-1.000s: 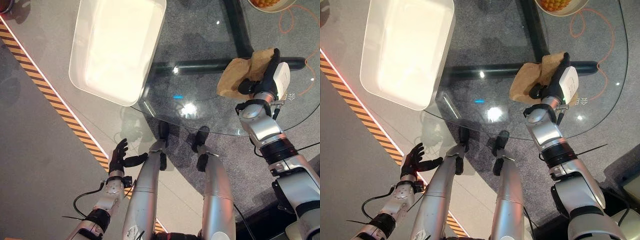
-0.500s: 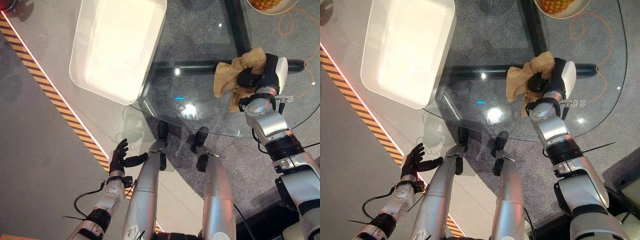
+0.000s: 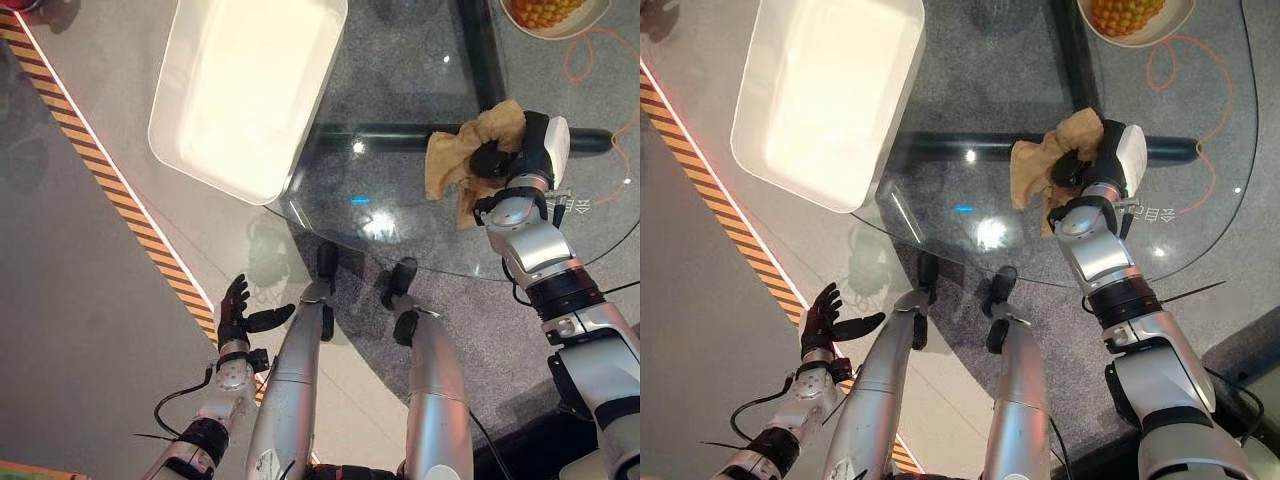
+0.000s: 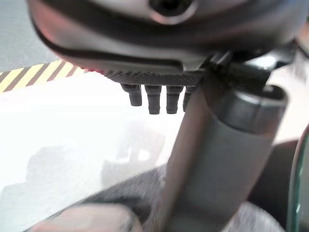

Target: Wipe the table with a cloth and put it in the basket.

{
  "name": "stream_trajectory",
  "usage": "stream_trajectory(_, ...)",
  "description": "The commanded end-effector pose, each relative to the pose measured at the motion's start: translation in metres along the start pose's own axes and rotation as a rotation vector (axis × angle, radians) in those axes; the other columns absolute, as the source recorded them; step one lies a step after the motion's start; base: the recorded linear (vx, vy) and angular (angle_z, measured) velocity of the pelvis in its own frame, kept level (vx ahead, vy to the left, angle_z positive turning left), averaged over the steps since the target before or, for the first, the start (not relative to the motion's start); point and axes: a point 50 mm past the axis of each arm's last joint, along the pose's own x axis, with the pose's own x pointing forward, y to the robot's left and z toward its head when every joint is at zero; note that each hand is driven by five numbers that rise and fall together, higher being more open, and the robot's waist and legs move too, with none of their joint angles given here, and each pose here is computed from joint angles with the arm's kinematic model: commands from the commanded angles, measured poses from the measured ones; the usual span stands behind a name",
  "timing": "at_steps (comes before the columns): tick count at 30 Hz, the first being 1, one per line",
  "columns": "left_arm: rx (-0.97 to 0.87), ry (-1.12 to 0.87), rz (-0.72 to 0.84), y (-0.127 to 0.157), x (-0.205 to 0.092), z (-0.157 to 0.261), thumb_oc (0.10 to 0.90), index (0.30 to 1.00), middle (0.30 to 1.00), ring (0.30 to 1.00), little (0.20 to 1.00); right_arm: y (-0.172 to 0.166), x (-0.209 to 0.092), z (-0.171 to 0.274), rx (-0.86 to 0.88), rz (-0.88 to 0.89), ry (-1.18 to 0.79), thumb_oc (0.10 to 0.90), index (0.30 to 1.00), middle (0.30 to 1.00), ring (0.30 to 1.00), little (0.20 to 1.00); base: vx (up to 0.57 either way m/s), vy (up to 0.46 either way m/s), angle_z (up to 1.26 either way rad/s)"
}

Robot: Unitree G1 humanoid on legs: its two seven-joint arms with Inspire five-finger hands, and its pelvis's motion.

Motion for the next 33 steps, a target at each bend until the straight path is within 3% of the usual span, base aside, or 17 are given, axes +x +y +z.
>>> stream_trajectory(1, -0.103, -0.122, 0.2, 0.025, -0.008, 0.012, 0.8, 0.9, 0.9, 0.9, 0.9, 0.034, -0.021, 0.01, 0.033, 0.166, -0.061, 0.1, 0.3, 0.3, 0.3, 0.2, 0.0, 0.0, 0.0)
stream_trajectory(8, -0.152, -0.372, 0.33, 0.037, -0.004, 0.061, 0.8, 0.9, 0.9, 0.9, 0.9, 0.033, -0.025, 0.005, 0.061, 0.161, -0.055, 0.1, 0.3, 0.3, 0.3, 0.2, 0.0, -0.012, 0.02)
stream_trajectory(15, -0.157, -0.59, 0.303, 0.033, -0.011, 0.103, 0.8, 0.9, 0.9, 0.9, 0.9, 0.038, -0.036, 0.011, 0.14, 0.239, -0.119, 0.1, 0.3, 0.3, 0.3, 0.2, 0.0, -0.039, 0.04)
stream_trajectory(17, -0.157, -0.666, 0.277, 0.029, -0.016, 0.117, 0.8, 0.9, 0.9, 0.9, 0.9, 0.042, -0.044, 0.016, 0.194, 0.295, -0.17, 0.1, 0.3, 0.3, 0.3, 0.2, 0.0, -0.06, 0.01)
stream_trajectory(25, -0.117, -0.81, 0.147, 0.016, -0.033, 0.143, 0.8, 0.9, 0.9, 0.9, 0.9, 0.027, -0.062, 0.024, 0.269, 0.187, -0.333, 0.1, 0.3, 0.3, 0.3, 0.2, 0.0, -0.03, 0.01)
stream_trajectory(33, -0.053, -0.905, -0.075, -0.011, -0.047, 0.164, 0.8, 0.9, 0.9, 0.9, 0.9, 0.007, -0.087, 0.045, 0.483, 0.226, -0.515, 0.1, 0.3, 0.3, 0.3, 0.2, -0.03, -0.01, 0.0)
